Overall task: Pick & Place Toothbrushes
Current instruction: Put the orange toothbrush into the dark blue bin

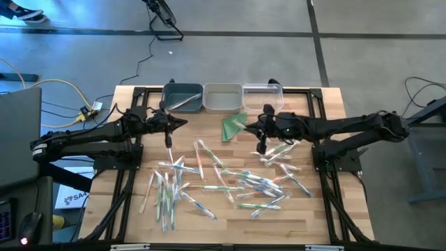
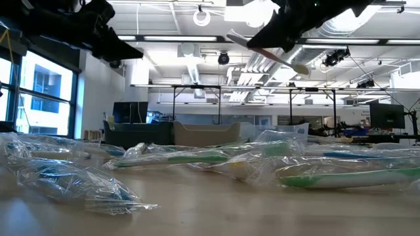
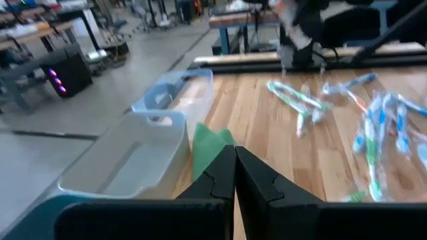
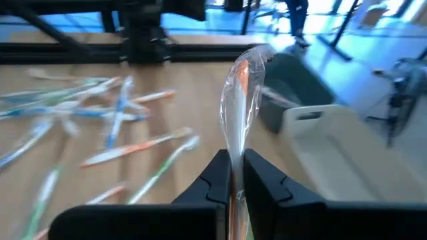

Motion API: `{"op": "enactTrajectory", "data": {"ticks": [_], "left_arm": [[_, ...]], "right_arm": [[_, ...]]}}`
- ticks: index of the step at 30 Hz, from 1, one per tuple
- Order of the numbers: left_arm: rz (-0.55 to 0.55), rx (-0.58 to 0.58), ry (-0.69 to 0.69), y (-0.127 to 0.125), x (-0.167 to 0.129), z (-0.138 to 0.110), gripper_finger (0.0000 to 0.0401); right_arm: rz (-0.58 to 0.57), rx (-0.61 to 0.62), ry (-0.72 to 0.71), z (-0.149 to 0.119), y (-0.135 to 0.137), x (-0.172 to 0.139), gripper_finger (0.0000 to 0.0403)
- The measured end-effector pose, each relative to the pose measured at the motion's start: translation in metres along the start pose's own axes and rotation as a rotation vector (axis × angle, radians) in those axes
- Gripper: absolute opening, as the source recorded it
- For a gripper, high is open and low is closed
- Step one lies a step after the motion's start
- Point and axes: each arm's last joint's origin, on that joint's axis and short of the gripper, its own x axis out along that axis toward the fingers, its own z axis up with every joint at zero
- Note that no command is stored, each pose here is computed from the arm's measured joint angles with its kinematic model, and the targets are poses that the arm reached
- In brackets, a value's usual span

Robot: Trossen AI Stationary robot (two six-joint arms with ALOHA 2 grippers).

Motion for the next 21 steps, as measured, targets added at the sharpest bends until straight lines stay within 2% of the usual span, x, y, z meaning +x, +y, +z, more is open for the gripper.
{"op": "enactTrajectory", "data": {"ticks": [11, 18, 21], "left_arm": [[0.016, -0.016, -0.087, 0.002, 0.0, 0.008, 0.0003], [0.043, -0.013, -0.128, 0.003, -0.001, 0.013, 0.0003], [0.046, 0.016, -0.13, 0.003, -0.001, 0.013, 0.0003]], "right_arm": [[-0.151, -0.015, -0.048, 0.004, -0.04, 0.004, 0.0016], [-0.058, -0.033, -0.209, 0.017, -0.053, 0.004, 0.0016], [-0.062, -0.052, -0.241, 0.019, -0.058, 0.006, 0.0016]]}}
